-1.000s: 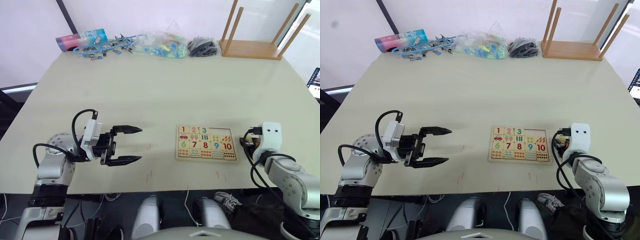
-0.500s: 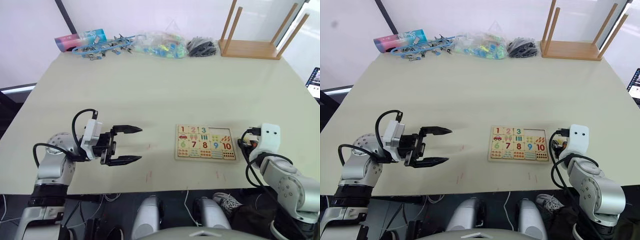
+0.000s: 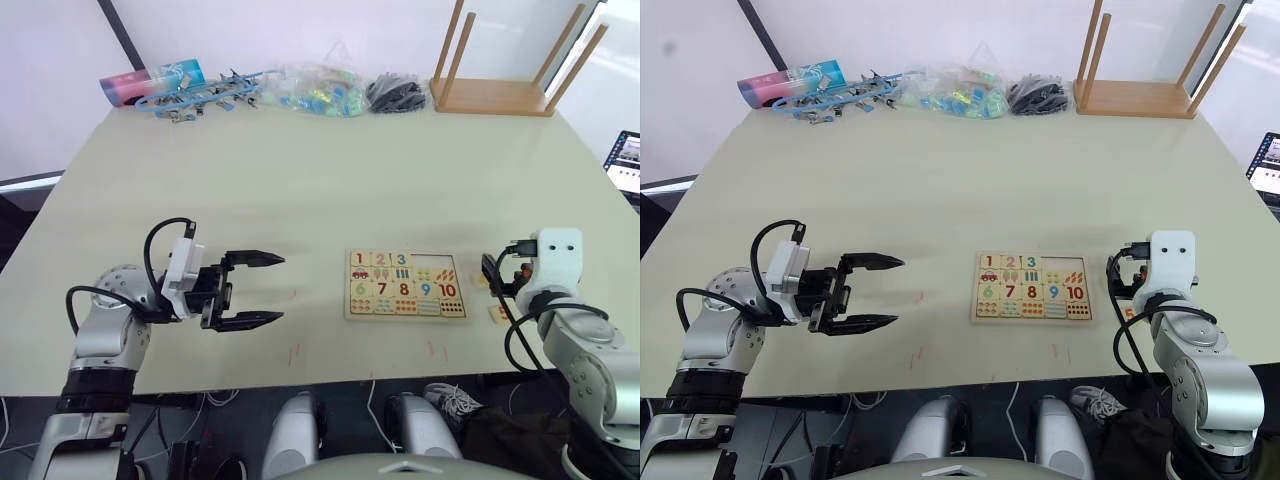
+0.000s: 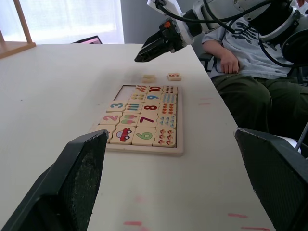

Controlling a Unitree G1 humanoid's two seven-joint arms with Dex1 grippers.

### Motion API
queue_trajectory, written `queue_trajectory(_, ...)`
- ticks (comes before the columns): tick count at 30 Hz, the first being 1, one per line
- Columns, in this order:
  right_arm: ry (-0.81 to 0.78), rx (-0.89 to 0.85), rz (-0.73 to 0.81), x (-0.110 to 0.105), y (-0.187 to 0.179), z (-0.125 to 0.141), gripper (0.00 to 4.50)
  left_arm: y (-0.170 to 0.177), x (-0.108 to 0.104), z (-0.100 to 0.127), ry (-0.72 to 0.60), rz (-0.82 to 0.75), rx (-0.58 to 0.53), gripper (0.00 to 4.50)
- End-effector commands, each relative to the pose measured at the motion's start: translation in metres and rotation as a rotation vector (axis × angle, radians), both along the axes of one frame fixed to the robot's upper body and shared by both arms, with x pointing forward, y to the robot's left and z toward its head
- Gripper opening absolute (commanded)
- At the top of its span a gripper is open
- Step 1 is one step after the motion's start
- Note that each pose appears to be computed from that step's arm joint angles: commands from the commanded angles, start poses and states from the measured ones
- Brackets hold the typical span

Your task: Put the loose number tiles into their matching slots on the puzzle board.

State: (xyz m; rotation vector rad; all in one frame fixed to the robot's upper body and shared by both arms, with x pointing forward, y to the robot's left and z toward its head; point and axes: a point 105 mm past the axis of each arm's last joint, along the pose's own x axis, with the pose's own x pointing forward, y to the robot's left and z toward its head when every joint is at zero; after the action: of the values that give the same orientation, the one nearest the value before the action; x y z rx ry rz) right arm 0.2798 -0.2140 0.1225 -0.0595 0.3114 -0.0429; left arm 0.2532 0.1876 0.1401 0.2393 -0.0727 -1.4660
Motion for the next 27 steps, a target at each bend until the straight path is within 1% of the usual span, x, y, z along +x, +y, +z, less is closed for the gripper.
queue_trajectory(1, -0.104, 0.002, 0.148, 0.002, 0.002, 0.026, 4.44, -0.001, -0.003, 0.007, -0.034, -0.042, 0.009, 4.5)
queue_trajectory(4, -0.117, 0.006, 0.256, 0.002, 0.003, 0.03, 4.44, -0.002, -0.002, 0.007, -0.035, -0.043, 0.008, 4.5)
queue_trajectory(6, -0.117, 0.008, 0.38, 0.0, 0.001, 0.03, 4.44, -0.002, -0.002, 0.007, -0.036, -0.043, 0.007, 4.5)
queue_trajectory(9, -0.126, -0.053, 0.576, -0.003, -0.012, 0.028, 4.44, -0.002, -0.001, 0.008, -0.038, -0.044, 0.007, 4.5)
queue_trajectory(15, -0.076, -0.085, 0.901, -0.009, -0.023, 0.013, 4.44, -0.003, -0.001, 0.009, -0.041, -0.044, 0.007, 4.5)
queue_trajectory(17, -0.023, -0.095, 0.996, -0.01, -0.028, 0.004, 4.44, -0.003, -0.001, 0.01, -0.042, -0.044, 0.006, 4.5)
queue_trajectory(22, 0.024, -0.161, 1.143, -0.003, -0.04, -0.009, 4.44, -0.004, -0.003, 0.01, -0.04, -0.041, 0.002, 4.5)
queue_trajectory(27, 0.046, -0.231, 1.217, 0.014, -0.047, -0.01, 4.44, -0.004, -0.004, 0.012, -0.041, -0.042, 0.004, 4.5)
